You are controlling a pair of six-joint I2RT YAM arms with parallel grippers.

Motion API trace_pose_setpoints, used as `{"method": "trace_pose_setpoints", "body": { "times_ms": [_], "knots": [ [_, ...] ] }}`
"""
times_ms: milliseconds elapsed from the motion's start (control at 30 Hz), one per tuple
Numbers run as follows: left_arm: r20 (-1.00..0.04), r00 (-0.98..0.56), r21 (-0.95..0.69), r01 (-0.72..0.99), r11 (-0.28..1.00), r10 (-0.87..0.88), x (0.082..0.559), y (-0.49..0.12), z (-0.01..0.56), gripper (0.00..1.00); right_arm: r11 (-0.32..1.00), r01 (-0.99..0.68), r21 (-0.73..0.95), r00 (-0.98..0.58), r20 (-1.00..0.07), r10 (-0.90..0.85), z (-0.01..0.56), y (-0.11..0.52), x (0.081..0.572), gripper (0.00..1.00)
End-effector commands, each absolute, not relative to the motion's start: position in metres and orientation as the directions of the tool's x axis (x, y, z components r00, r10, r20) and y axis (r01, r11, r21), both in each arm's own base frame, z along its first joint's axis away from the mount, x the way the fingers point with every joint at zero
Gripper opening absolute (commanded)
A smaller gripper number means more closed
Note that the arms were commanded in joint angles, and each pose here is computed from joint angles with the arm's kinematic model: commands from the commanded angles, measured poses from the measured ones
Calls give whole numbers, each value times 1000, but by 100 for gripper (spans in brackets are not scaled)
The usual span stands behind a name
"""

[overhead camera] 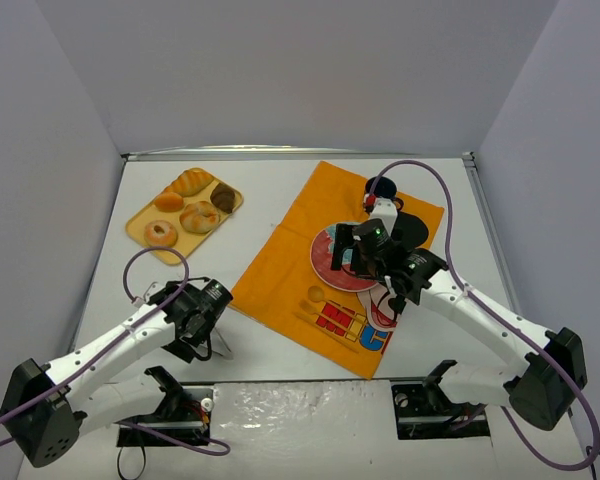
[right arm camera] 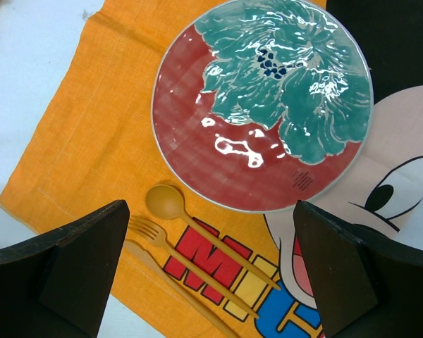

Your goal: Place the bread

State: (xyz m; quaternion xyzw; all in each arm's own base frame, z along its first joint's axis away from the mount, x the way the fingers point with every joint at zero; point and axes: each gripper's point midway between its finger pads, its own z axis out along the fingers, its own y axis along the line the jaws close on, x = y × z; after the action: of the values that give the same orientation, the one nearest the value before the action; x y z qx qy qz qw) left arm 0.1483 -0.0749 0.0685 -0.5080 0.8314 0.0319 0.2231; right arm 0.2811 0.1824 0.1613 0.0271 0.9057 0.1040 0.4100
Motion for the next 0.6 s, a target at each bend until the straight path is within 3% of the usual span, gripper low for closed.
{"method": "trace_pose_setpoints", "body": {
  "times_ms": [0, 567],
  "knots": [
    [-392, -316, -258, -864, 433, -864, 172, -90, 69, 97, 972, -55, 230, -611, -777, 149, 179, 179, 287, 100],
    [-407, -288, -174, -907, 383, -867, 160, -80, 63, 97, 973, -61, 222, -640, -757, 133, 163, 174, 284, 100]
  ]
}}
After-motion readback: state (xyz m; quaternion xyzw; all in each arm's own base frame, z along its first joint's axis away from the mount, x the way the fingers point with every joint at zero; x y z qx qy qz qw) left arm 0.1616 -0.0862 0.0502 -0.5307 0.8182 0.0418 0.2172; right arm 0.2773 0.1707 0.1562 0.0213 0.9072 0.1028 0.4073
